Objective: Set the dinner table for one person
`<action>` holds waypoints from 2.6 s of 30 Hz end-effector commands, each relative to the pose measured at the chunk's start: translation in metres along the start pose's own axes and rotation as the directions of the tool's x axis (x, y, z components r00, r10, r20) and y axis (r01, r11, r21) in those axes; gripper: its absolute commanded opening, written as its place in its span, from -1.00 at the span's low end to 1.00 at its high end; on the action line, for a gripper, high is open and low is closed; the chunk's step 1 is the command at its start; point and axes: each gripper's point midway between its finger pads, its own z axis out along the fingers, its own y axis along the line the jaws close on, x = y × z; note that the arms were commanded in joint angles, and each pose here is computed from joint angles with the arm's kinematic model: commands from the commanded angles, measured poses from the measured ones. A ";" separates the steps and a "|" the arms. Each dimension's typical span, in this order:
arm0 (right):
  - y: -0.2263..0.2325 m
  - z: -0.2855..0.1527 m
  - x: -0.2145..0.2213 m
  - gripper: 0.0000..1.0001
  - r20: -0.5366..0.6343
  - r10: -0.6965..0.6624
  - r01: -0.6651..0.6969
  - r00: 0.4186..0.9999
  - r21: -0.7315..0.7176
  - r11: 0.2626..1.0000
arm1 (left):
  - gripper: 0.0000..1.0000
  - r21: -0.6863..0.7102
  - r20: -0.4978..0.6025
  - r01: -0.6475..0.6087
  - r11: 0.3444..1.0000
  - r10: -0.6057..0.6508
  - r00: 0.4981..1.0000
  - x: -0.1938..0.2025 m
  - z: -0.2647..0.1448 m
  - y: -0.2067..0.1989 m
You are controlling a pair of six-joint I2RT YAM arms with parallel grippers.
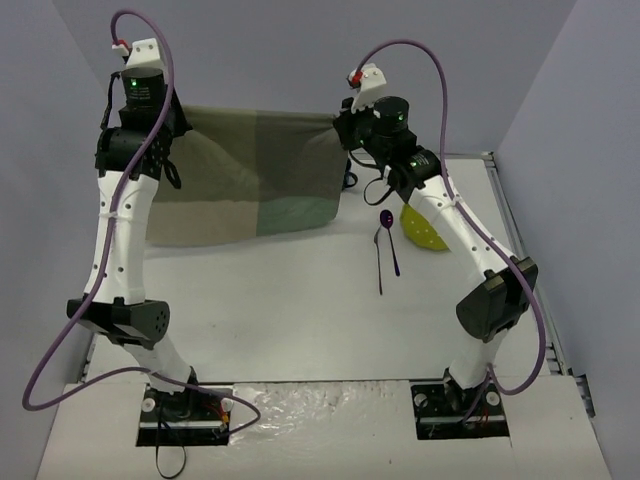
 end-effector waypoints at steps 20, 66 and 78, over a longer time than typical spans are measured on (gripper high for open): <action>0.085 -0.176 0.268 0.12 -0.397 0.140 -0.204 0.907 -0.124 0.971 | 0.55 -0.243 -0.340 0.450 0.860 -0.510 0.790 0.333 -0.172 0.085; 0.005 0.039 0.358 -0.18 -0.576 0.213 -0.154 0.789 0.149 0.977 | 0.53 -0.144 -0.716 0.278 0.950 -0.294 0.633 0.383 0.171 -0.013; 0.041 0.011 0.212 0.09 -0.366 0.136 -0.127 0.921 0.047 0.991 | 0.70 -0.146 -0.529 -0.021 0.989 -0.060 0.846 0.250 0.056 0.023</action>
